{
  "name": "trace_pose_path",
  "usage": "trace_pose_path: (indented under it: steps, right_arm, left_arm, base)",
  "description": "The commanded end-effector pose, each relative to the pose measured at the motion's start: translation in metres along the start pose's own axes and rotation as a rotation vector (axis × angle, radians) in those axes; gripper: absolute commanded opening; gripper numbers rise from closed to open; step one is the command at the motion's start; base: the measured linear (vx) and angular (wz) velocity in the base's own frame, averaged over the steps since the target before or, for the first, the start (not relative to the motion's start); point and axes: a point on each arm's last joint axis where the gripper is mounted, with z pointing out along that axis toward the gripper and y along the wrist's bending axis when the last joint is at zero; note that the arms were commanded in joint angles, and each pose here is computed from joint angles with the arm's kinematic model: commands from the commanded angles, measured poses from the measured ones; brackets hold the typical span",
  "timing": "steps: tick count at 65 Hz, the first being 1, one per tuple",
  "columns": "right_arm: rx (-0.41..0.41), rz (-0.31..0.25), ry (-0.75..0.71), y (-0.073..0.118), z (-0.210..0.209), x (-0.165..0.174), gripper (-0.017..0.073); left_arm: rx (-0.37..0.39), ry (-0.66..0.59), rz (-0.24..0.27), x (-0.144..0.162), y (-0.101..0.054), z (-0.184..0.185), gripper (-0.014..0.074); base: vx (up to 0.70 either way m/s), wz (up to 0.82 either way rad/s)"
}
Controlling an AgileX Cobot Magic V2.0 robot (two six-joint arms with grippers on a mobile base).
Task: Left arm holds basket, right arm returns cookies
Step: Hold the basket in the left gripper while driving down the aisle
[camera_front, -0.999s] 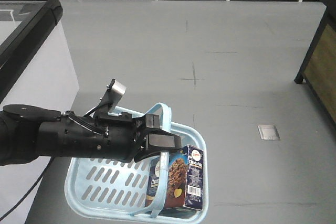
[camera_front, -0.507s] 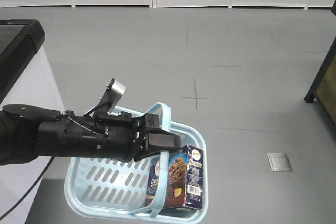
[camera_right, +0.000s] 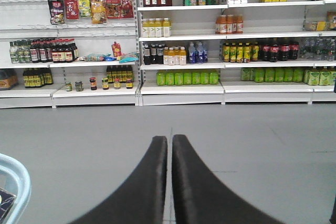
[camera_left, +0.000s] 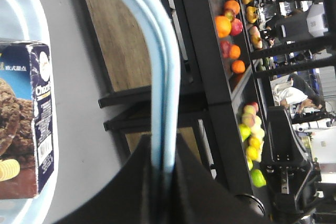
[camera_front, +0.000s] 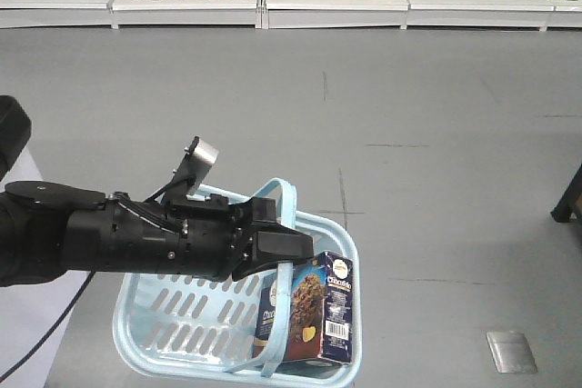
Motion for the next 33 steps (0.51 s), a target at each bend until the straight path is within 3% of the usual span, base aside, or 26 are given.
trace_pose_path:
  steps: [1, 33]
  right_arm:
    - [0.006, -0.016, -0.067, -0.0004, -0.0006, -0.0011, -0.0006]
    - [0.006, -0.016, -0.068, -0.0004, -0.0006, -0.0011, -0.0006]
  left_arm:
    - [0.140, -0.049, 0.003, -0.0064, -0.0319, -0.0091, -0.0003]
    - [0.141, -0.049, 0.002, -0.0065, -0.0319, -0.0092, -0.0003]
  base:
    - [0.47, 0.01]
    - [0.48, -0.01]
